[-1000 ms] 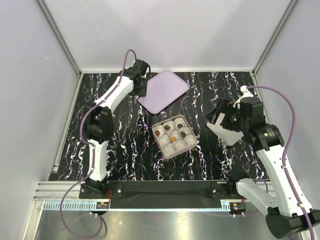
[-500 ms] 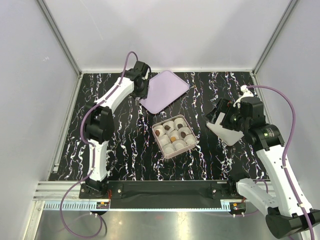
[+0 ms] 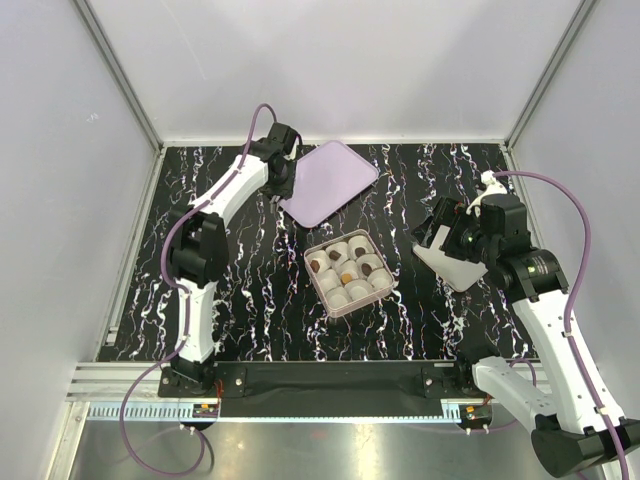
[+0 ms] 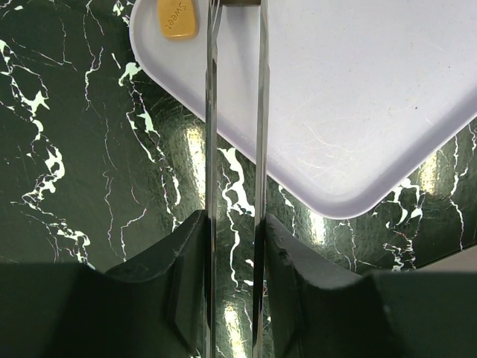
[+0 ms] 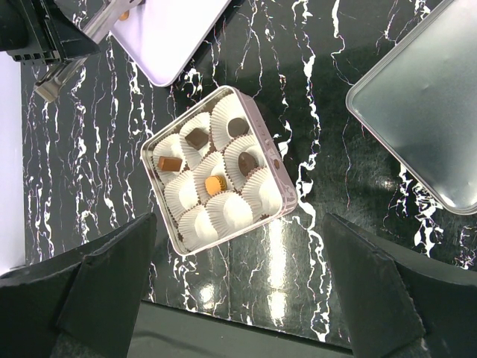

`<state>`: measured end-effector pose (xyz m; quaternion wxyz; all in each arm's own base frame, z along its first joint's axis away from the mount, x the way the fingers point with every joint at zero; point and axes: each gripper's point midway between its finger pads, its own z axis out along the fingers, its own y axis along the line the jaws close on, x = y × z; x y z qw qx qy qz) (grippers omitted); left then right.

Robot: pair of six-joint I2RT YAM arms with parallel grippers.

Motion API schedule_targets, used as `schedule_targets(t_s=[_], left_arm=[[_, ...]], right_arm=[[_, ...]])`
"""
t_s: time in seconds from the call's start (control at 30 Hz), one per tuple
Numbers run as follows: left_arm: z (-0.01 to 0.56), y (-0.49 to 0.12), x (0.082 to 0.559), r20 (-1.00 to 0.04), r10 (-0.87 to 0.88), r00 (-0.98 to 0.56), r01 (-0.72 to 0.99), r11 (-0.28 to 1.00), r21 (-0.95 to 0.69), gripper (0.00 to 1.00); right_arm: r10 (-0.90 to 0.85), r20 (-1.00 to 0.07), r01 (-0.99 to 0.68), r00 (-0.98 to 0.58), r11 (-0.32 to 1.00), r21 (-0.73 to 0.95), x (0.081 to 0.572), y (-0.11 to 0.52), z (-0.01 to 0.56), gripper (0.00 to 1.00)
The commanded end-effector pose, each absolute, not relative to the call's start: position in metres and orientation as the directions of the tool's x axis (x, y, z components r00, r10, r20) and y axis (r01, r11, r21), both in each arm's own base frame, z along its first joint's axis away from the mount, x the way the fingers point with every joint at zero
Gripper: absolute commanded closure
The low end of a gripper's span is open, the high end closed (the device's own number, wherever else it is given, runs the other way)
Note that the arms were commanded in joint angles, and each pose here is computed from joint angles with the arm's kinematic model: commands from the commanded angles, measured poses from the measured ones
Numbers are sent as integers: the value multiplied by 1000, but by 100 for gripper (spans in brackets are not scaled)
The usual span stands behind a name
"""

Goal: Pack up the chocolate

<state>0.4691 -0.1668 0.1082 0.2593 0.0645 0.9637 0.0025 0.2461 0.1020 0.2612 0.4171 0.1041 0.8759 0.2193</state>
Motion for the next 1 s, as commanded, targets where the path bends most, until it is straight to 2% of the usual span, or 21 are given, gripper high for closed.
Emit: schedule_targets(t_s=[0.0, 0.17, 0.3, 0.47, 0.83, 0.97], left_arm=[[143, -173, 473, -567, 126, -814, 143, 990, 15, 66], [181, -184, 459, -610, 142, -779, 178, 984, 2, 67], [203, -202, 431, -632, 150, -761, 253, 965, -75, 68], [217, -215, 380, -639, 180, -748, 332, 935, -125, 71], [217, -235, 244, -568, 360, -740, 553, 806, -209, 70], [208, -230, 219, -552, 388, -738, 581, 781, -229, 70]], right_arm=[[371, -714, -19, -594, 881, 473, 249, 101, 272, 0], [375, -714, -16, -591, 880, 475, 247, 100, 275, 0], [377, -714, -14, -590, 879, 476, 245, 99, 275, 0], [371, -701, -1, -610, 883, 469, 242, 98, 266, 0], [373, -692, 13, -618, 885, 466, 234, 95, 262, 0], [374, -689, 12, -621, 883, 469, 233, 96, 261, 0]])
